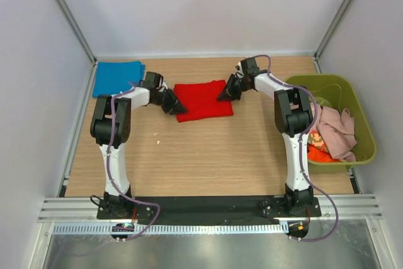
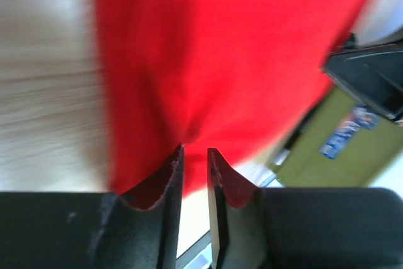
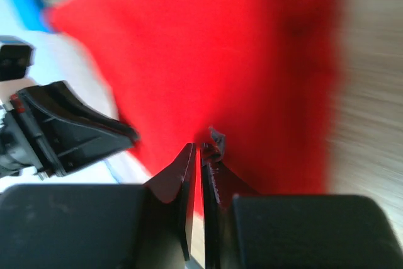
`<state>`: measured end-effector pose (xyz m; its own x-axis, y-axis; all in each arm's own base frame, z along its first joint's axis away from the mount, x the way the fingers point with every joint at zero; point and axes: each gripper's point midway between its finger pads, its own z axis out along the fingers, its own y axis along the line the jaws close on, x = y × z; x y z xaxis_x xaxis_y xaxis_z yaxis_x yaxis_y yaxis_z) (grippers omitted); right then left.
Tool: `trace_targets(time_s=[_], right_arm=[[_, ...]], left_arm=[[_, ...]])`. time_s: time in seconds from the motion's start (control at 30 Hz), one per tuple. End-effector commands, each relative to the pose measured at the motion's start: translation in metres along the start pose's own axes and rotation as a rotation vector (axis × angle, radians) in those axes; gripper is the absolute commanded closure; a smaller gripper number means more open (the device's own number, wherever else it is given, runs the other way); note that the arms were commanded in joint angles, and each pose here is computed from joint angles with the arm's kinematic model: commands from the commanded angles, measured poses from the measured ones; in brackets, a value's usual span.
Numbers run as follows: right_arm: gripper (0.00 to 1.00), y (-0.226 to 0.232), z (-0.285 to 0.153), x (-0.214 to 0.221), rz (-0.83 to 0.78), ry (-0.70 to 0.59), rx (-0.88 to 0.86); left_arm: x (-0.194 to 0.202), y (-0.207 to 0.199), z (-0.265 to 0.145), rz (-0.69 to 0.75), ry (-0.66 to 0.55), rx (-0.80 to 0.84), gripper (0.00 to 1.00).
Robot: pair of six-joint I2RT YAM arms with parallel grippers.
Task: Fold and stack the t-shirts
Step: Fold the tshirt
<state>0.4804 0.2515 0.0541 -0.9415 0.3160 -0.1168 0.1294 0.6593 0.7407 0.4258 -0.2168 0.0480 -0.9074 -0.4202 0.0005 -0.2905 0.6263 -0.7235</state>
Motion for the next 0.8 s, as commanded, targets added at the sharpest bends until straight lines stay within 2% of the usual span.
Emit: trace_targets(time_s=[0.0,0.1,0.23,0.4,0.5,0.53,0.63,0.73,0.77], right_arm=[[0.86,-0.048,-0.014,-0.011,-0.018,-0.027,0.126],[0.86,-0.076,-0.017,-0.003,-0.039,0.002,0.213],[0.86,-0.106,-0.022,0.008,-0.037,0.032,0.336],[0.86,-0.103,-0.032,0.011,-0.048,0.038,0.350],[0.84,-0.085,-0.050,0.004,-0.091,0.008,0.349],[0.83,-0.079,-0.054,0.002,-0.105,0.000,0.348],[0.72,-0.056,-0.073,-0.004,-0.131,-0.021,0.331],[0.52,-0.030,-0.092,-0.004,-0.164,-0.042,0.311],[0.49,-0.020,-0.098,-0.008,-0.182,-0.059,0.308]], left_arm=[[0.013,0.032,-0.001,-0.020,0.011,-0.062,0.80],[0.043,0.069,-0.008,-0.044,0.034,-0.153,0.81],[0.067,0.081,-0.026,-0.022,0.039,-0.183,0.79],[0.074,0.087,-0.037,0.017,0.049,-0.222,0.79],[0.063,0.068,-0.053,0.072,-0.010,-0.220,0.69],[0.058,0.063,-0.059,0.103,-0.032,-0.223,0.56],[0.035,0.039,-0.075,0.180,-0.108,-0.223,0.34],[0.013,0.018,-0.074,0.248,-0.114,-0.189,0.26],[0.008,0.016,-0.070,0.262,-0.107,-0.183,0.25]])
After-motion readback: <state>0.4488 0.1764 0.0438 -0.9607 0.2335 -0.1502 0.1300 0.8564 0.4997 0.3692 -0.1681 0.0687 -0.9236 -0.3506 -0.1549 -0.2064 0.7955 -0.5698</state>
